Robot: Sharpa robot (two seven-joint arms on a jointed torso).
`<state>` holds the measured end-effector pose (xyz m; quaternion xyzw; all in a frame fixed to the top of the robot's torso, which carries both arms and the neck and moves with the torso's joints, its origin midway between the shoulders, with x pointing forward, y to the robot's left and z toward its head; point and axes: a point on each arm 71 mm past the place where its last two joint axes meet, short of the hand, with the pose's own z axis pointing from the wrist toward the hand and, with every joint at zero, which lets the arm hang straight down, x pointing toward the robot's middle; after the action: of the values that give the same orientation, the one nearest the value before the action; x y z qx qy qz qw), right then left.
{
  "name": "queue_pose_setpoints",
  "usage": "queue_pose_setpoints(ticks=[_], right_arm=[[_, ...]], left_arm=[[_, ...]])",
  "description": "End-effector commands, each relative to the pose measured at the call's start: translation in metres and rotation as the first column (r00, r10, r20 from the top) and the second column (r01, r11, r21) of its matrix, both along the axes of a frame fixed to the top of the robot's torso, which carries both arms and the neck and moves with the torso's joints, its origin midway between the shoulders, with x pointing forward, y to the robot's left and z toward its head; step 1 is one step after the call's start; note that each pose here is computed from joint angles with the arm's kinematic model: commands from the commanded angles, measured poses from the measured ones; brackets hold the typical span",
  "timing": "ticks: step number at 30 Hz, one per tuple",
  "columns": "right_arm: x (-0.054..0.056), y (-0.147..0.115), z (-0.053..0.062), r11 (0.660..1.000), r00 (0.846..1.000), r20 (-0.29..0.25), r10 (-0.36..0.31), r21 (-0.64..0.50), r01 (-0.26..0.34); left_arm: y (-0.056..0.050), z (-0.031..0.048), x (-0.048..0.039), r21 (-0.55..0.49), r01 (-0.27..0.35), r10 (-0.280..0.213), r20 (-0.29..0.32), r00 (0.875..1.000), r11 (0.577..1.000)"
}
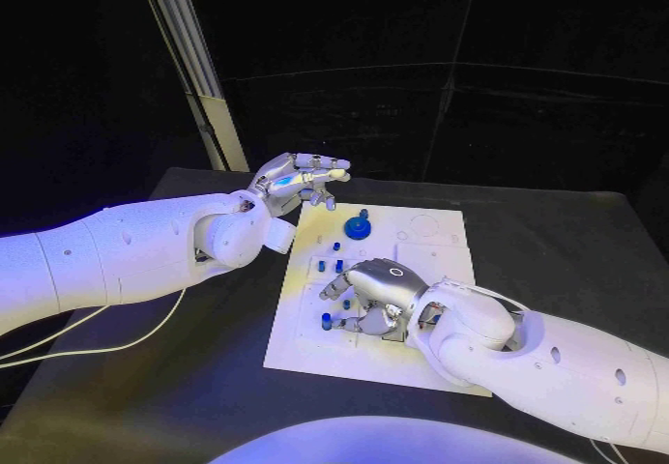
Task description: Assemble the parts on the task board
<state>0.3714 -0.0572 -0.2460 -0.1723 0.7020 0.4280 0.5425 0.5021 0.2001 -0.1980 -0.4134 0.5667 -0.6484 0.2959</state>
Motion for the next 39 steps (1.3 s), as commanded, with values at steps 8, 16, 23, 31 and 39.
queue_pose_setpoints(ticks=[8, 16, 23, 31, 39], right_arm=[[0.006, -0.070, 0.030, 0.947, 0.963, -0.192, -0.190, 0.223, 0.231], [0.007, -0.140, 0.024, 0.883, 0.833, -0.335, -0.441, 0.005, 0.469], [-0.003, -0.168, 0.013, 0.807, 0.742, -0.326, -0.586, -0.157, 0.569], [-0.015, -0.173, 0.006, 0.756, 0.722, -0.232, -0.652, -0.280, 0.592], [-0.022, -0.168, -0.002, 0.753, 0.734, -0.217, -0.644, -0.349, 0.557]], left_arm=[[0.002, 0.0012, -0.0007, -0.009, 0.006, -0.006, 0.001, 1.000, 1.000], [0.004, 0.0015, -0.0026, -0.010, 0.006, -0.006, 0.000, 1.000, 1.000], [0.004, 0.0017, -0.0044, -0.011, 0.008, -0.008, -0.001, 1.000, 1.000], [0.006, 0.0002, -0.0061, -0.009, 0.007, -0.007, -0.005, 1.000, 1.000], [0.007, -0.0013, -0.0068, -0.006, 0.007, -0.007, -0.008, 1.000, 1.000]])
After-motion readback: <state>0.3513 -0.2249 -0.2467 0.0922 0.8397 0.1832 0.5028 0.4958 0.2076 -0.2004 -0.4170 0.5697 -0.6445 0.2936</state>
